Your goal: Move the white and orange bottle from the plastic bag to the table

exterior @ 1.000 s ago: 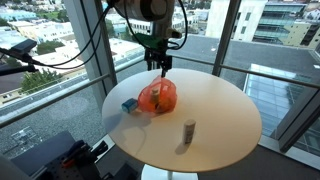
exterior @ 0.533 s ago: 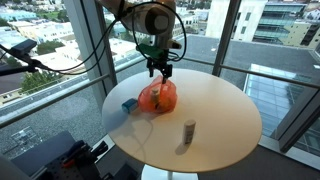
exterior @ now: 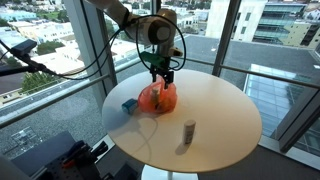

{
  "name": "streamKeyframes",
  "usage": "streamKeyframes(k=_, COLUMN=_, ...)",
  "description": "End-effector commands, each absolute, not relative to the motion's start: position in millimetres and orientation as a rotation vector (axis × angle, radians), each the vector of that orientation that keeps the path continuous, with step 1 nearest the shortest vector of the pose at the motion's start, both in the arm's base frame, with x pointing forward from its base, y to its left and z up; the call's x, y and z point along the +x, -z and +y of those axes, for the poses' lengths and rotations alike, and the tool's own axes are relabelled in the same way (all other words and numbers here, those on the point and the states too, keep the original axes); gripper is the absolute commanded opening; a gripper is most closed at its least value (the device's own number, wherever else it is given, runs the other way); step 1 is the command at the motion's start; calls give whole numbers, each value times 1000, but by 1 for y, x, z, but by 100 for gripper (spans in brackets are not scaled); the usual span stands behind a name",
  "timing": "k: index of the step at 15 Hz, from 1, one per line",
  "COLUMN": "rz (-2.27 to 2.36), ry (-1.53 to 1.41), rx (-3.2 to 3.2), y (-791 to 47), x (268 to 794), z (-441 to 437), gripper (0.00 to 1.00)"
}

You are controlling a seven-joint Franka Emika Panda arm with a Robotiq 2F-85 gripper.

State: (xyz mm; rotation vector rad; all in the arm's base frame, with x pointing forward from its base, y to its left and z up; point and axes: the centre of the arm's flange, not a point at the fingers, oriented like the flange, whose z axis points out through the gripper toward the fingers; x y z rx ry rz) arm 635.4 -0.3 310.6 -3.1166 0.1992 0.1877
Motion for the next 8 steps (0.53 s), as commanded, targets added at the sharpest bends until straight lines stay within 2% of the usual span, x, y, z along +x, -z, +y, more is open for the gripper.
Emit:
streamKeyframes(k=1, rz=251, ry=-162, rx=-3144, y=-298, x=646, z=2, gripper=100)
streamKeyframes(k=8, rz=257, ry=-169, rx=-3180, y=-278, x=645, z=23, gripper=100)
